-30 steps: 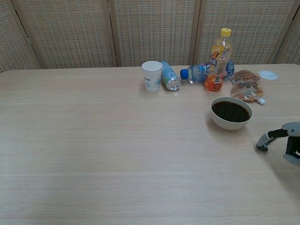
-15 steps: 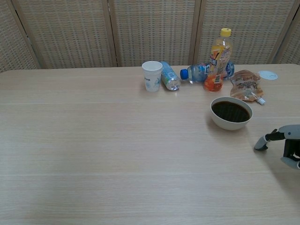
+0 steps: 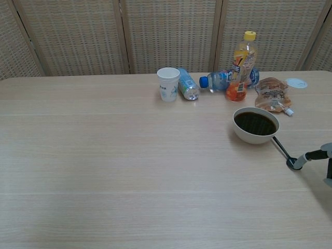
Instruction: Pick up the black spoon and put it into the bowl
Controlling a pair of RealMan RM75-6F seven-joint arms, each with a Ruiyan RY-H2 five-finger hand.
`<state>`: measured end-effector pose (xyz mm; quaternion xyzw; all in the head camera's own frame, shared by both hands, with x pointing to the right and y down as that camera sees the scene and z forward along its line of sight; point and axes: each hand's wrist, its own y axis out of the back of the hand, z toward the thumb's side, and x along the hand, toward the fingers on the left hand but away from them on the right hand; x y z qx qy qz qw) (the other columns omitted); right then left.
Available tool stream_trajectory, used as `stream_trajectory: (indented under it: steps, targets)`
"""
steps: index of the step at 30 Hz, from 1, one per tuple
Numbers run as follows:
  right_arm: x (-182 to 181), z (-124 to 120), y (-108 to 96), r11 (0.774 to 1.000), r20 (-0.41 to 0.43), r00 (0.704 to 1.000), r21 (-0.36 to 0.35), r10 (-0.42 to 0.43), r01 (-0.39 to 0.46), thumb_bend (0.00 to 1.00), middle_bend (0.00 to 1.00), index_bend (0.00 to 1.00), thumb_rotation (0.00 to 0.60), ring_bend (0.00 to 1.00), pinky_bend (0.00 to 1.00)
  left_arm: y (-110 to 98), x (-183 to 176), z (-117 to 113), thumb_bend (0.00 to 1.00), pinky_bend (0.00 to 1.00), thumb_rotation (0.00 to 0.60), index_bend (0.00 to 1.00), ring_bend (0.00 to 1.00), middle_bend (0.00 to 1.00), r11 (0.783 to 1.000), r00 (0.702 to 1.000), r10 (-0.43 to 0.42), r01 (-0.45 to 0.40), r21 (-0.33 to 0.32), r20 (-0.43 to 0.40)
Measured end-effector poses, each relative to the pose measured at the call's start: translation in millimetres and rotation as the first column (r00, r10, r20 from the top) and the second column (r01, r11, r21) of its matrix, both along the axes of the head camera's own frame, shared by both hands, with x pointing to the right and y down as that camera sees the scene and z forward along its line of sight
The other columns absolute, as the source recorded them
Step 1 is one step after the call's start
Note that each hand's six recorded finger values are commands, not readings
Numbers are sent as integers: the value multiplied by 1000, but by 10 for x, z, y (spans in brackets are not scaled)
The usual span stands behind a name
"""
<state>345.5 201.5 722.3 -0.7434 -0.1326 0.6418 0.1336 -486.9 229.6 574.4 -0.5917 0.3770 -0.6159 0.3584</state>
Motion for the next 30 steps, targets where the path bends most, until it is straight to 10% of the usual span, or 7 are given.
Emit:
stream_trajectory:
  steps: [30]
  targets:
    - [549,-118,42,997,-109,991,31,78,-75,764,927,183,600,982,991,-12,23,29,324,0,600,0,0,0,1000,1000,2,-2,-10,5]
